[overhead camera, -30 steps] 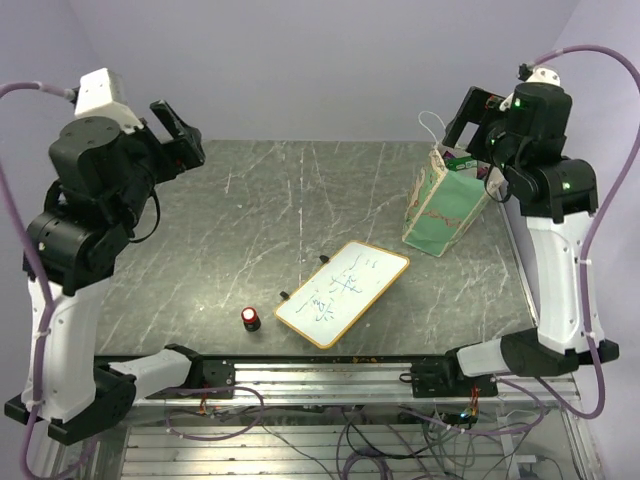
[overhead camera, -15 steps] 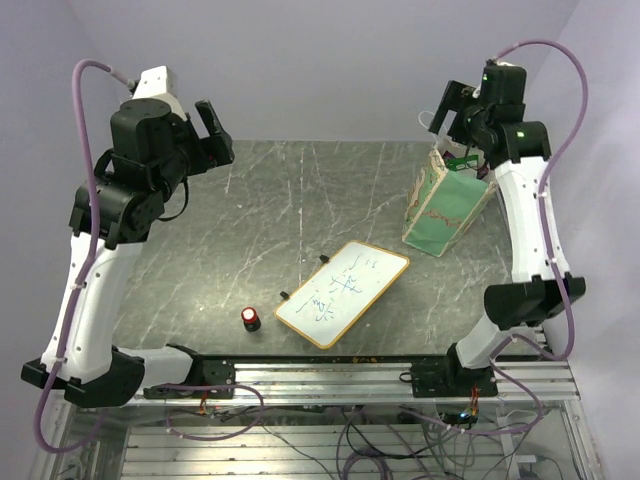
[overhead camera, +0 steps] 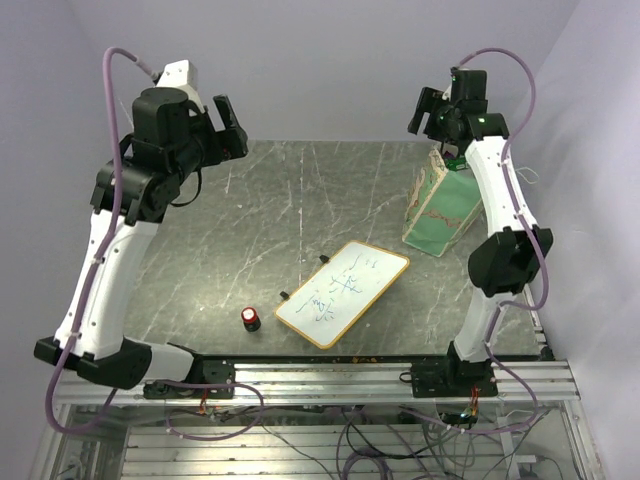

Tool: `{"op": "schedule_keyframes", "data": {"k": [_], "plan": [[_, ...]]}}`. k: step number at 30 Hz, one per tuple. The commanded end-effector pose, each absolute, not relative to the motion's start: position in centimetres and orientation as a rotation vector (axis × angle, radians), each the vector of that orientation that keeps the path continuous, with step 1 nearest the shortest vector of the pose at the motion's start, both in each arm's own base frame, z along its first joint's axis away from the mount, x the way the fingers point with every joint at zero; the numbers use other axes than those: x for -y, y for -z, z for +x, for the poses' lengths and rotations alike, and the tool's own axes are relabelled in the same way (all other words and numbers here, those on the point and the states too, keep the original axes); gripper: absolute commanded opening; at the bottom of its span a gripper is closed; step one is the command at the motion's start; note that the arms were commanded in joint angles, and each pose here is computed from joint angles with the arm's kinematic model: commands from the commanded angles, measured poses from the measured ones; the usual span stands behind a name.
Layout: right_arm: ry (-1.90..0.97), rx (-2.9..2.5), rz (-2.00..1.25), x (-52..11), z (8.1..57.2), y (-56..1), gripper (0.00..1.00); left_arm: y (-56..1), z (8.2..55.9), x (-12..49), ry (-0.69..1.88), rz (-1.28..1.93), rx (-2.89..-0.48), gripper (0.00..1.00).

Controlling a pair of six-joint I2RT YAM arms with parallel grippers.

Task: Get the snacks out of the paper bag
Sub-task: Move the paper bag to the center of the board.

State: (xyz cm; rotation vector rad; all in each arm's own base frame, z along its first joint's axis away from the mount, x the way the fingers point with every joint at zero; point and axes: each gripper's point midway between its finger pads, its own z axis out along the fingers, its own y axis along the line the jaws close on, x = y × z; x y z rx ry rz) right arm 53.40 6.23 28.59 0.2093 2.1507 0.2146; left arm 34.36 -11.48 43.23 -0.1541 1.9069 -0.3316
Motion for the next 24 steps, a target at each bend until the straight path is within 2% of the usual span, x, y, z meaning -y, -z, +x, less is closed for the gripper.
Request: {"op": "schedule_keyframes", "data": {"k": [1, 8, 10, 14, 15, 24], "plan": [[-0.200, -2.097, 0.119, -6.1, 56.1, -28.8, 0.73, -44.5, 35.9, 12.5, 0.388, -0.117, -1.868, 0.98], [-0.136, -2.085, -0.002, -8.2, 58.7, -28.1, 0.52, -43.8, 37.4, 13.5, 0.436, -0.128, -1.893, 0.97], [-0.143, -2.058, -0.017, -8.9, 59.1, -28.7, 0.40, -43.3, 37.5, 13.6, 0.446, -0.145, -1.904, 0.97], [-0.216, -2.014, -0.040, -11.2, 59.8, -29.4, 0.07, -42.0, 37.7, 14.2, 0.497, -0.177, -1.938, 0.96], [-0.239, -2.002, -0.053, -12.2, 59.8, -29.6, 0.02, -41.8, 37.6, 14.5, 0.516, -0.183, -1.941, 0.96], [-0.445, -1.869, -0.121, -20.1, 60.5, -31.9, 0.00, -41.8, 35.1, 14.9, 0.630, -0.238, -1.936, 1.00]]}}
